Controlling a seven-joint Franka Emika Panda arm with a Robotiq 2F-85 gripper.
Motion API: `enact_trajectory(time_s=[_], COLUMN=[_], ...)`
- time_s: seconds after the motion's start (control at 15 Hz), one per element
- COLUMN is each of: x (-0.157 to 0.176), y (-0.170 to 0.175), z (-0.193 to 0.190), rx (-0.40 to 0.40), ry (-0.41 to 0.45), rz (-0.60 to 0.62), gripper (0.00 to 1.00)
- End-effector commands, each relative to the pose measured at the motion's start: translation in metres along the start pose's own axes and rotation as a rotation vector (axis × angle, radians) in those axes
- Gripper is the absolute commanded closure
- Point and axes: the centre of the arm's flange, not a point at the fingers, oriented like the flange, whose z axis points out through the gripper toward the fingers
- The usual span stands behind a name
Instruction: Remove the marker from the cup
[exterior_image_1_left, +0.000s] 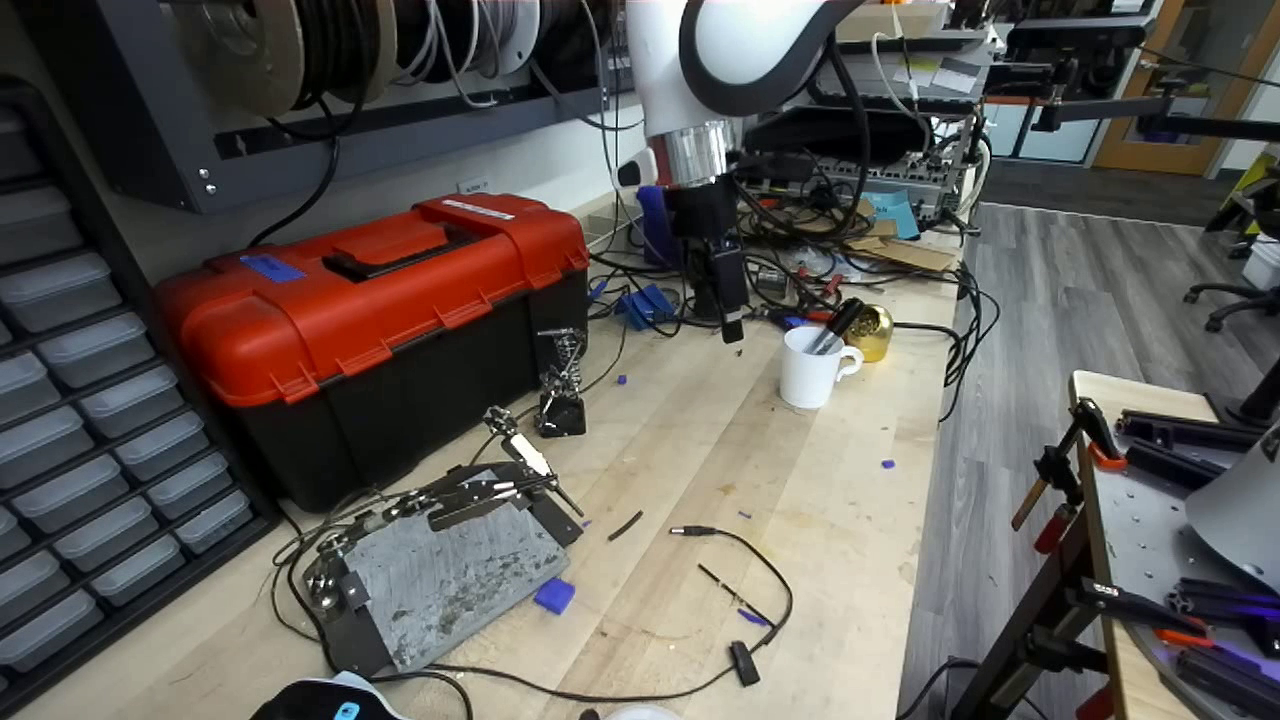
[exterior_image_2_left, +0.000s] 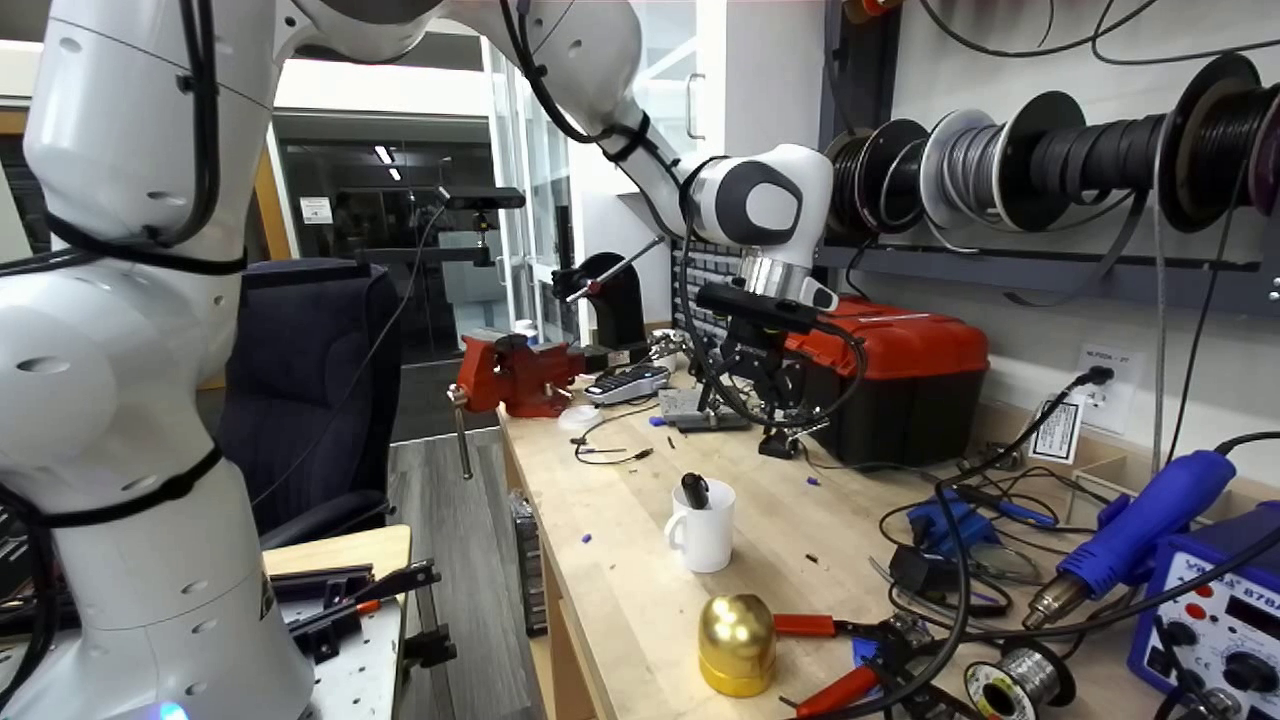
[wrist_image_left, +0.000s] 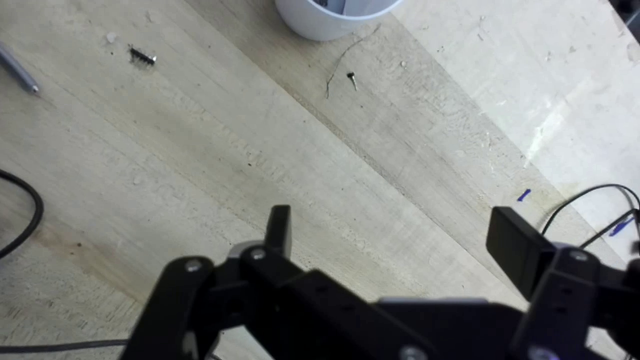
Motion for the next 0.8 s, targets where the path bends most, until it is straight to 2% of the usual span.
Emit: enact_trajectory(time_s=[0.0,0.2,0.53,0.73], x=[-0.031,-0.047,-0.079,-0.092], y=[-0.002,-0.008,-0.038,-0.055], z=[0.012,0.017,-0.007,-0.020], rx=[0.011,-0.022,-0.043,-0.049], ry=[0.057,0.094,0.230,0.272], rz=[0.067,0.109,0.177,0.214], gripper=[0.00,0.00,0.00,0.00])
